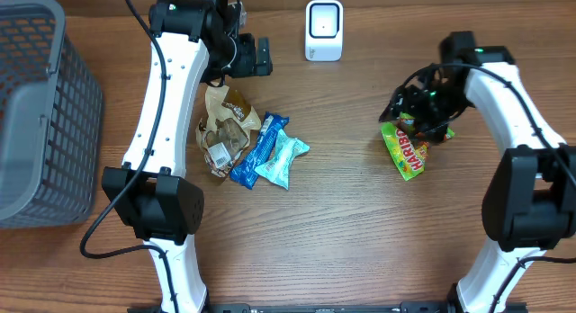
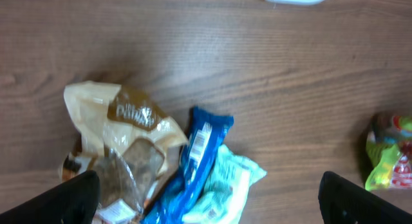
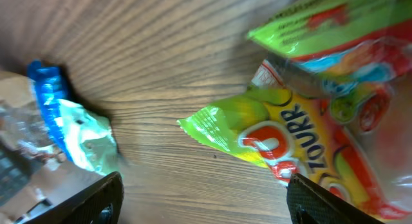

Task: Scan the item barcode
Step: 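Carry the Haribo bag to the table's right side and release it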

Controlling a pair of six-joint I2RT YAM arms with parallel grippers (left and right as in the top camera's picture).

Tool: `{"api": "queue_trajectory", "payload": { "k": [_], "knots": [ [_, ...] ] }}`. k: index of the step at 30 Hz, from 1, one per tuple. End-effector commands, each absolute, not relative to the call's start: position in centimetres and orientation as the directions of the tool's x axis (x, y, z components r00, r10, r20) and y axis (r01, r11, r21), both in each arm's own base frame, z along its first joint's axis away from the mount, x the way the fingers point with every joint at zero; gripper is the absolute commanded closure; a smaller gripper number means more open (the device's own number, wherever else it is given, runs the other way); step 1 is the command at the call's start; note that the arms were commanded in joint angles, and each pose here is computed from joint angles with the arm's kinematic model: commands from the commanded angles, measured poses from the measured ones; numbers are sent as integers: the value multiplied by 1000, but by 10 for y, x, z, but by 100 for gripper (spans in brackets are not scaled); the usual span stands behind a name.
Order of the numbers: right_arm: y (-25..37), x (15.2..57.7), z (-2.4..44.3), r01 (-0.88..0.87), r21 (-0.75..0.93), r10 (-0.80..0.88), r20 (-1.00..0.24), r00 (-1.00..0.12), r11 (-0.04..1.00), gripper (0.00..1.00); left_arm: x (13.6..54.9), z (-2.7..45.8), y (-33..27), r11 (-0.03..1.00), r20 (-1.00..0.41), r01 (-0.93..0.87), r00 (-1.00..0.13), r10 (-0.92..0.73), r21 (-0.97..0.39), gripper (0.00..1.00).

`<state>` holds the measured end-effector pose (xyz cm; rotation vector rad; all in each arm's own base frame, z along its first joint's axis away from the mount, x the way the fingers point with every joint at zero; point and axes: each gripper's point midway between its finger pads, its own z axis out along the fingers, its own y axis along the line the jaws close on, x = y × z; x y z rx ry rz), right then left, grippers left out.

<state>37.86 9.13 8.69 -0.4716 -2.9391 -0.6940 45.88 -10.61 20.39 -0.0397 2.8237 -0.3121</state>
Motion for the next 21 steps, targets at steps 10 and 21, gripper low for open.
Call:
{"api": "queue_trajectory", "payload": {
  "k": [10,21],
  "knots": [
    [112,396,105,153,430,173,-8,-985,890,20,441,366,-22,970,-596,-71,-777,-201,-234,0],
    [102,388,45,143,121,141,27,-990,982,20,403,434,29,949,-728,-186,-608,-316,-256,0]
  ]
}}
